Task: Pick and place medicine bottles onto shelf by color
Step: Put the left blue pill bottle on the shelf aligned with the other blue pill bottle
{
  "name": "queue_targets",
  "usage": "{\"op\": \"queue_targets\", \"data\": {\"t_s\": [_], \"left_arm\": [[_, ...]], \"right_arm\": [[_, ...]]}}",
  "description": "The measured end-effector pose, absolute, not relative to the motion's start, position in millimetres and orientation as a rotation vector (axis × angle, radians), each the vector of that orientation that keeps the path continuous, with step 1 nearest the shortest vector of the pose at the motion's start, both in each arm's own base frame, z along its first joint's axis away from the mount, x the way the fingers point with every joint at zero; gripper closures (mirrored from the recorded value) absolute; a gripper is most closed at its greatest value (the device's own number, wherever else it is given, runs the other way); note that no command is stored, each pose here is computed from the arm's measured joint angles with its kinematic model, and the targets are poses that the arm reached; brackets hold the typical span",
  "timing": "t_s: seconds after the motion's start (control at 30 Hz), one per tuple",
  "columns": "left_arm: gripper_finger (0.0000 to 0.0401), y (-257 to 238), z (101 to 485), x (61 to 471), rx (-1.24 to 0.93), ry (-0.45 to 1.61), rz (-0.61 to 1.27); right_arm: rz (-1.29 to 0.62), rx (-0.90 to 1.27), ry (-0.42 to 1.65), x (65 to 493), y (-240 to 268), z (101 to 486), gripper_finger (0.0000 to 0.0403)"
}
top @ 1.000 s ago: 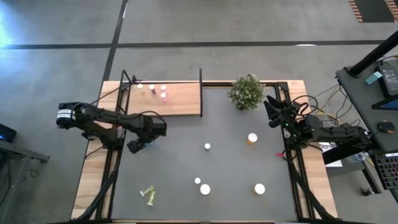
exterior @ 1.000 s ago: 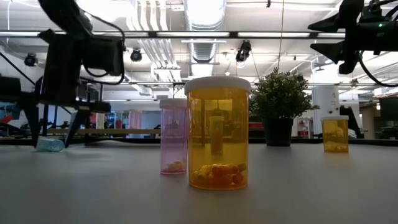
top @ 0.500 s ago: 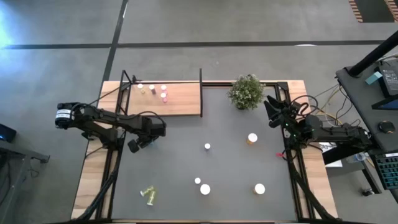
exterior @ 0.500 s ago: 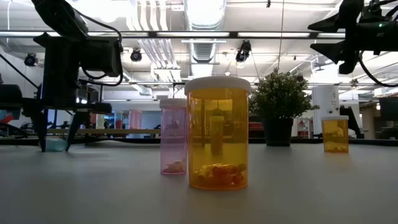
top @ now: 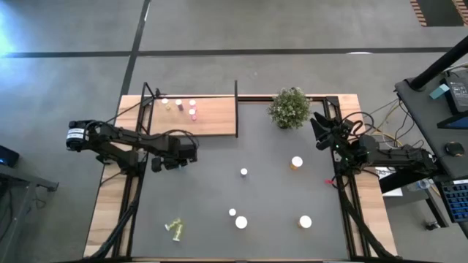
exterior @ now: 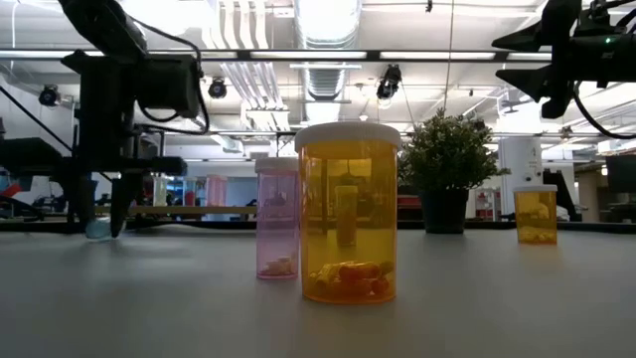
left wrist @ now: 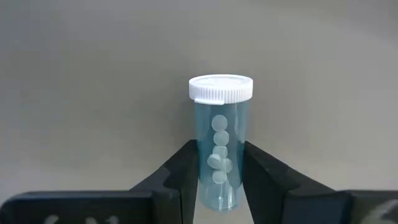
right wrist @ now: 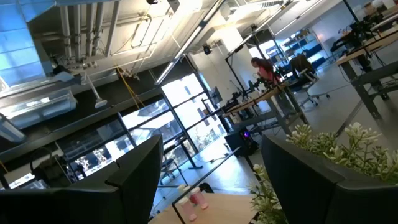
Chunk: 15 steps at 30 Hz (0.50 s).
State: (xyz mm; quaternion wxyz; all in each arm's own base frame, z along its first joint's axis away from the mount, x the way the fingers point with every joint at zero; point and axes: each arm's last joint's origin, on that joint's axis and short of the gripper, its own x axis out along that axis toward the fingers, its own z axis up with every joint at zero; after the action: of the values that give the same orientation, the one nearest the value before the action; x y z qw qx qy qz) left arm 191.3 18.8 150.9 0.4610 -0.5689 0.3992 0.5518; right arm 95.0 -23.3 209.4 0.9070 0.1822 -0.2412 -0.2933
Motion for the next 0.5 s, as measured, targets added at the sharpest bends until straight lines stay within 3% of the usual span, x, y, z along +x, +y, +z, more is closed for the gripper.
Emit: {"op": "queue_targets", "data": {"t_s": [0.2, 0.4, 0.5], "left_arm": [[0.0312, 23, 163, 207, -1.185, 0.939, 1.167], [0.0312, 29, 176, 237, -0.830, 0.813, 0.755], [0.0312, 33, 178, 239, -0.643, 0.851, 0.658]], "right_arm": [[-0.606, 0.376, -0.498, 95, -23, 209, 0.0142], [-0.606, 0.376, -0.498, 95, -23, 209, 0.0142], [-0.606, 0.376, -0.498, 95, -23, 209, 0.0142]]}}
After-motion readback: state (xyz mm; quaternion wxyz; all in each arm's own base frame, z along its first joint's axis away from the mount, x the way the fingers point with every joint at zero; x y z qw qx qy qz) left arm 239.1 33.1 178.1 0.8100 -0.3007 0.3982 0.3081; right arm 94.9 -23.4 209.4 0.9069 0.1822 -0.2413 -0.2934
